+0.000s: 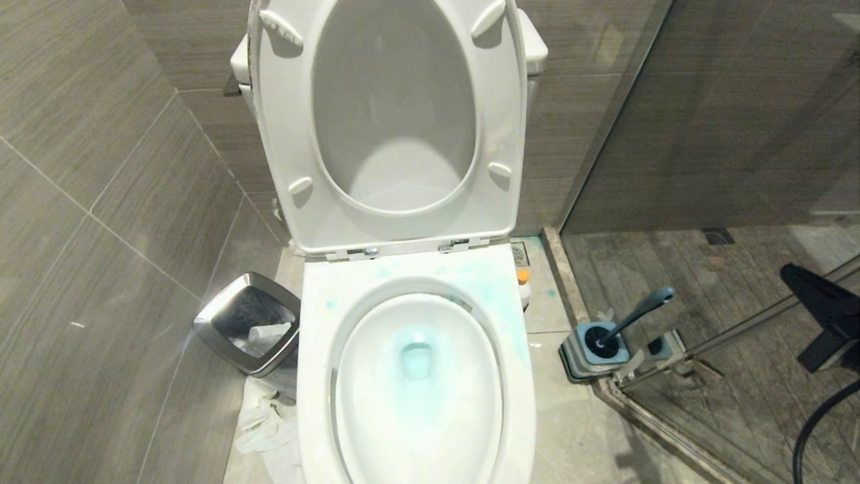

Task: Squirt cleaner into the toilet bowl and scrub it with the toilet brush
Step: Flush the toilet

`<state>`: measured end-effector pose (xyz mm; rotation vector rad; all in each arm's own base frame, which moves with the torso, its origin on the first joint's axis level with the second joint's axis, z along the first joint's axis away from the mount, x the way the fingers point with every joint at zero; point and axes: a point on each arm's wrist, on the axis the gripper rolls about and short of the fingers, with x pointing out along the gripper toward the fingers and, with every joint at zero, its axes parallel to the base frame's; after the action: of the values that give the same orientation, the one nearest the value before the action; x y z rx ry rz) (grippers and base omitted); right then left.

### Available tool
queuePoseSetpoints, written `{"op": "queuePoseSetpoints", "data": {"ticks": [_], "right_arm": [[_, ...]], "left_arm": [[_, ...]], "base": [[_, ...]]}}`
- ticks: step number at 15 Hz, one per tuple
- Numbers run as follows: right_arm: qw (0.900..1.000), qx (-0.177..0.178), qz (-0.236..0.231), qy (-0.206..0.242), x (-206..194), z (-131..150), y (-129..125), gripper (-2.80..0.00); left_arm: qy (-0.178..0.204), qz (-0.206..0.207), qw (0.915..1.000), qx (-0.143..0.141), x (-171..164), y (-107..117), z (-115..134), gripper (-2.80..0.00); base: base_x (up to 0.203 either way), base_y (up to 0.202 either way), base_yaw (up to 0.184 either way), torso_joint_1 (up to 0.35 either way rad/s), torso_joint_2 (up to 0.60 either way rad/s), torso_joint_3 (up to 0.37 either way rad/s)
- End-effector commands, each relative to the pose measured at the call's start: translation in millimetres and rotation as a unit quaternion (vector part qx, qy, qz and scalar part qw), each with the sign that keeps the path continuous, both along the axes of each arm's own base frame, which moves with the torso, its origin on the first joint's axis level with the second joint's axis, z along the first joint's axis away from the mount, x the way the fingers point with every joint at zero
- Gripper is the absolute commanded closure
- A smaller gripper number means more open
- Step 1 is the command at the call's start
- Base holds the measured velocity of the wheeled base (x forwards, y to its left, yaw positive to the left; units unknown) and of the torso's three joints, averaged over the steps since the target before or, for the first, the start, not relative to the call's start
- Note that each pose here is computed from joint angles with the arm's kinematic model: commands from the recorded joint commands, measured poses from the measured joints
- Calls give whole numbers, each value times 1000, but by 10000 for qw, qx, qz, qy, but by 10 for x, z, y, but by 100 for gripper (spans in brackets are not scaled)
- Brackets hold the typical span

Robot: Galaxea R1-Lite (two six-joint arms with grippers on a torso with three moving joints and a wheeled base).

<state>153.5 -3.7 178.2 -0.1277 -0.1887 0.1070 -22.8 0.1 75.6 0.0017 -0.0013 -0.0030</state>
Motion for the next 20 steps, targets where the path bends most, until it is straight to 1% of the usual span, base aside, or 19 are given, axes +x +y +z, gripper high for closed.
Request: {"op": "queuePoseSetpoints", "data": {"ticks": [1, 5, 7, 10, 12, 13, 16, 18, 19, 20], "right_arm": [[9969, -51, -29, -791, -520, 232, 21, 0], [9961, -142, -196, -843, -1037, 241, 33, 0], [9953, -255, -264, -895, -1292, 253, 52, 0], [9947, -551, -261, -832, -1637, 265, 81, 0], [9919, -867, -160, -913, -1806, 226, 76, 0], [9911, -935, -185, -931, -1854, 170, 72, 0], [9914, -962, -189, -870, -1990, -156, 69, 0], [9942, -879, -156, -598, -2018, -384, 67, 0], [9966, -748, -105, -325, -1953, -503, 67, 0], [9976, -673, -73, -168, -1904, -595, 67, 0]], "left_arm": [[-1, 0, 10000, -1, 0, 0, 0, 0], [-1, 0, 10000, -1, 0, 0, 0, 0], [-1, 0, 10000, -1, 0, 0, 0, 0], [-1, 0, 10000, -1, 0, 0, 0, 0], [-8, -1, 10000, -1, 0, 0, 2, 0], [-1, 0, 10000, -1, 0, 0, 0, 0], [-3, -8, 10000, -1, 0, 0, 1, 0], [-1, 0, 10000, -1, 0, 0, 0, 0], [-1, -8, 10000, -1, 0, 0, 0, 0], [-1, 0, 10000, -1, 0, 0, 0, 0]], "base": [[0, 0, 0, 0, 0, 0], [0, 0, 0, 0, 0, 0], [0, 0, 0, 0, 0, 0], [0, 0, 0, 0, 0, 0], [0, 0, 0, 0, 0, 0], [0, 0, 0, 0, 0, 0], [0, 0, 0, 0, 0, 0], [0, 0, 0, 0, 0, 0], [0, 0, 0, 0, 0, 0], [0, 0, 0, 0, 0, 0]]}}
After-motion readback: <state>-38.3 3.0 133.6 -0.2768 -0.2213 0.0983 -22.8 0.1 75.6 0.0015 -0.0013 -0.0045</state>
